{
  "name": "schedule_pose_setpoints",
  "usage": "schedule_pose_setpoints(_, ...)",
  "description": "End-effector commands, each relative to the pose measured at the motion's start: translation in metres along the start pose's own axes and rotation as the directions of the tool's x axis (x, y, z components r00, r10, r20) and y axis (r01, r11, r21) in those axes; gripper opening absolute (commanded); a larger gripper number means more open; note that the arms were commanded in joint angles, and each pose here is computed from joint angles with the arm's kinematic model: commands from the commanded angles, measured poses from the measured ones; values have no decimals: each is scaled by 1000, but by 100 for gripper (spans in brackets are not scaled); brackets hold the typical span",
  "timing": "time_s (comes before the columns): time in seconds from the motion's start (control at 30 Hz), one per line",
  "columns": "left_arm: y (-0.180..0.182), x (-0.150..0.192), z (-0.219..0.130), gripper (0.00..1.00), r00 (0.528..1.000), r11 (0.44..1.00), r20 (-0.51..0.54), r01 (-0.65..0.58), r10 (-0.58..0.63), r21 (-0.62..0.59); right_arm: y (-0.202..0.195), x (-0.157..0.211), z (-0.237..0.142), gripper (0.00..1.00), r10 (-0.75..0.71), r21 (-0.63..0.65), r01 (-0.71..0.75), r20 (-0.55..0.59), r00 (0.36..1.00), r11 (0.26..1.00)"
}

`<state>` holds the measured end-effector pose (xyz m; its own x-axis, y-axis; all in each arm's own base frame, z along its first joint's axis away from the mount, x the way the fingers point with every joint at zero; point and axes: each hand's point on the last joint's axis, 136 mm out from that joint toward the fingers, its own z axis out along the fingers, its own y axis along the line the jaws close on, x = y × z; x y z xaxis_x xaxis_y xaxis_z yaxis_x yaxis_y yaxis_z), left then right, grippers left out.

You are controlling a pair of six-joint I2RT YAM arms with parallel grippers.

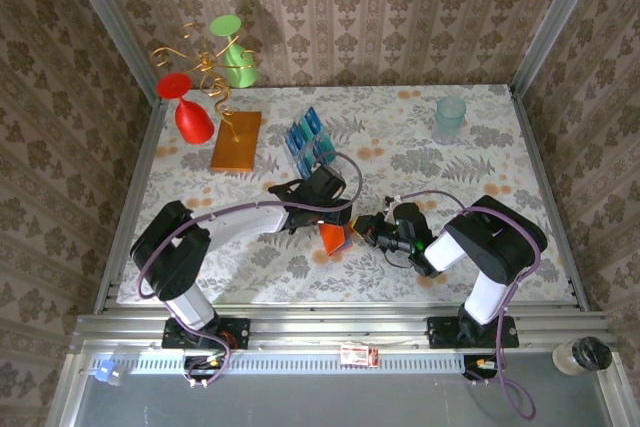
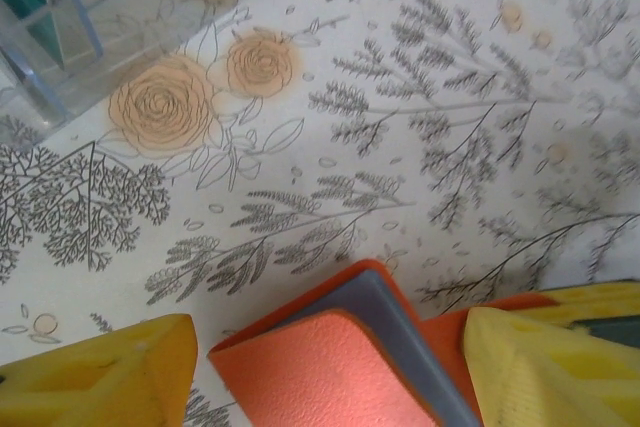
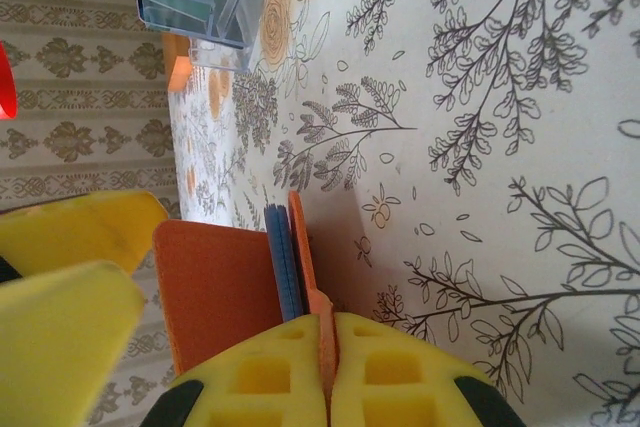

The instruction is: Put the credit cards into the card holder

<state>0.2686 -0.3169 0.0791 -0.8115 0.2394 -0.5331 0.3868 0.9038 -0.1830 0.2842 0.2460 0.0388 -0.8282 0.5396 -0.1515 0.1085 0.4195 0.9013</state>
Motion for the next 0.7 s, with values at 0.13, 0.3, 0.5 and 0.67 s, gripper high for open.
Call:
schedule_pose_setpoints(0.13,12,22,6,73,992,992,-95,-95,87,-80,-2,-6,-1,0,-4,5,4,49,999,1000)
schedule_pose_setpoints(0.3,20,23,-1,70,993,990,-81,-98,89,-106,-5,-7,-3,0,0,16,-1,61,998,1000)
schedule_pose_setpoints(0.5,31,20,-14,68,995,987,-50,-95,89,-126,-12,-8,-4,0,6,40,-9,75,997,999)
schedule_pose_setpoints(0.67,36,21,-22,68,996,990,-27,-82,80,-116,-19,-11,-7,0,18,59,-24,102,995,998)
